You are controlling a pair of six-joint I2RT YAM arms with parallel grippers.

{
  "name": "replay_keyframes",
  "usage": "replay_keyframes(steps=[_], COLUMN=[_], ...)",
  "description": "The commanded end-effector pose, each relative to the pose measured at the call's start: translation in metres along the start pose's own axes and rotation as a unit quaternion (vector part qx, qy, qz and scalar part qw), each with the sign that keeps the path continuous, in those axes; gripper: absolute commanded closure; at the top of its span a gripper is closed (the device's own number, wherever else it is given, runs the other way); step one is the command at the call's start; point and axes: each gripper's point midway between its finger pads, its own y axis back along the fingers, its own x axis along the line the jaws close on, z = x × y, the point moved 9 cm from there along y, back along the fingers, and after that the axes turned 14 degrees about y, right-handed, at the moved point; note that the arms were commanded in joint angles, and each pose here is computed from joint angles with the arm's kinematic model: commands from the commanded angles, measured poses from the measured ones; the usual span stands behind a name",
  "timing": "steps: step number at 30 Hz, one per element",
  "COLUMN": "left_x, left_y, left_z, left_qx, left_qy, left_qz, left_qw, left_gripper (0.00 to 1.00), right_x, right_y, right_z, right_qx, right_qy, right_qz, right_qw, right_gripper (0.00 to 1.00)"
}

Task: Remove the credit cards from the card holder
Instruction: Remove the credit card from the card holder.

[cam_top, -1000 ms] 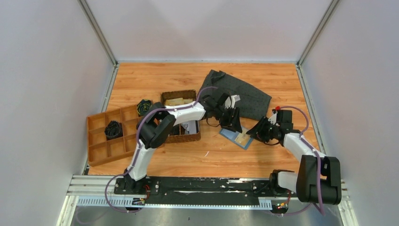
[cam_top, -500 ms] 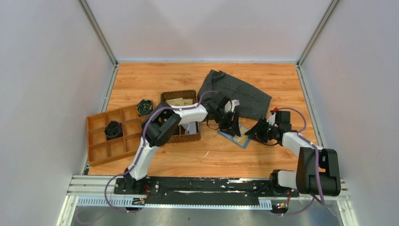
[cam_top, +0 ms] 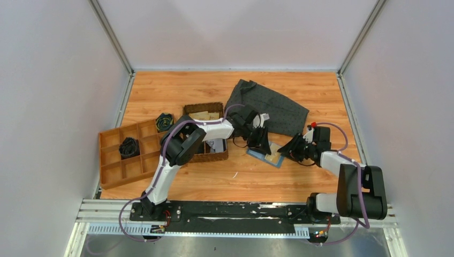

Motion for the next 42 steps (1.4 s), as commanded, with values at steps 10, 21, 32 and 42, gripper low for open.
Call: replay_keyframes(steps=[10, 21, 32, 42], left_x=[0.012, 0.015, 0.017, 0.019], left_y=[-0.005, -0.007, 0.003, 0.001], left_z=[-0.001, 0.000, 0.006, 0.009], left_qx=[0.008, 0.005, -0.019, -0.016], left_qy=[0.021, 0.032, 0.050, 0.059], left_qz=[-0.023, -0.020, -0.012, -0.014], left_qw=[0.999, 0.999, 0.999, 0.998], left_gripper=[0.69, 0.90, 1.00, 1.00], right_x=[-0.010, -0.013, -0.016, -0.013], right_y=[-0.010, -0.011, -0.011, -0.010], right_z=[-0.018, -0.023, -0.024, -0.023], right_qx=[0.026, 0.030, 0.034, 0.037], right_qy=[-0.030, -0.034, -0.030, -0.022], right_qz=[0.005, 0.001, -0.009, 0.008], right_qw=[0.999, 0.999, 0.999, 0.999], right_gripper=[0.65, 0.65, 0.65, 0.66])
